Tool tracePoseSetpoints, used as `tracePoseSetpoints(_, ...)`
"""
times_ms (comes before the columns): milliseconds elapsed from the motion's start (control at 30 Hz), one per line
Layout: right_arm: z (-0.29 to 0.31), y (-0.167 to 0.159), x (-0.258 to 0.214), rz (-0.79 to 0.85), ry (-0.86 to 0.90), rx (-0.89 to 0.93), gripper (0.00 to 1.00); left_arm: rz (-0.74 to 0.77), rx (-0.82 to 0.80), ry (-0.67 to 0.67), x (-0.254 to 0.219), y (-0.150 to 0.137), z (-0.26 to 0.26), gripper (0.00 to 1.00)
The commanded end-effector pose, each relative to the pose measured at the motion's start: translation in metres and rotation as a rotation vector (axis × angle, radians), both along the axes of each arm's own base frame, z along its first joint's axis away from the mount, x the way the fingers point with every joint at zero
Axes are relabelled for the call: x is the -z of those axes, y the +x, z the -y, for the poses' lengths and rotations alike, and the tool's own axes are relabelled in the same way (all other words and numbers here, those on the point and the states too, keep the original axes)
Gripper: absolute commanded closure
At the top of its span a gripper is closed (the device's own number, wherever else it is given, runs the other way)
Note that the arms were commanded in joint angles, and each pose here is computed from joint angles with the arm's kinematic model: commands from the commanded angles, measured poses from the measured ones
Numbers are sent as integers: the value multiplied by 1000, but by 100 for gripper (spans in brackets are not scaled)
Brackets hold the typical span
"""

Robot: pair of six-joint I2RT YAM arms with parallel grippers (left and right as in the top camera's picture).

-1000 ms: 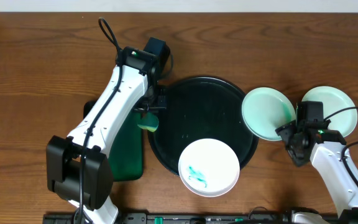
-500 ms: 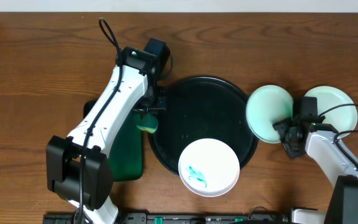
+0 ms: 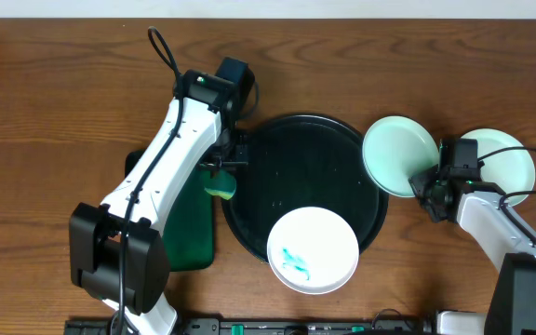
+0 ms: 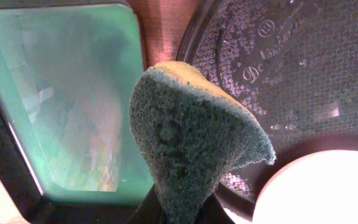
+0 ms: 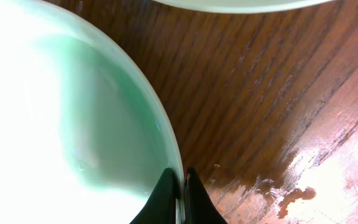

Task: Clean dirty plates on tray and stack at the side

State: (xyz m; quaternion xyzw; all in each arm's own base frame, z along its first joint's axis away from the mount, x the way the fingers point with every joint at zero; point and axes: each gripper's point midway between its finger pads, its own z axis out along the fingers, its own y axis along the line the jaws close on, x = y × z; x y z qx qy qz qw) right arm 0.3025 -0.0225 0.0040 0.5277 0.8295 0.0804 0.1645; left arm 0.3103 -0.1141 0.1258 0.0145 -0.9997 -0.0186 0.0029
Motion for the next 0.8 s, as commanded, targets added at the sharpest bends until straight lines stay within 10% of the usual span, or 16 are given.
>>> tracePoseSetpoints(0, -3, -16, 17, -70, -14, -78, 99, -21, 20, 16, 6, -2, -4, 93)
tracePoseSetpoints(767, -77, 18, -101, 350, -359, -801, 98, -17, 20, 15, 6, 0, -3, 93)
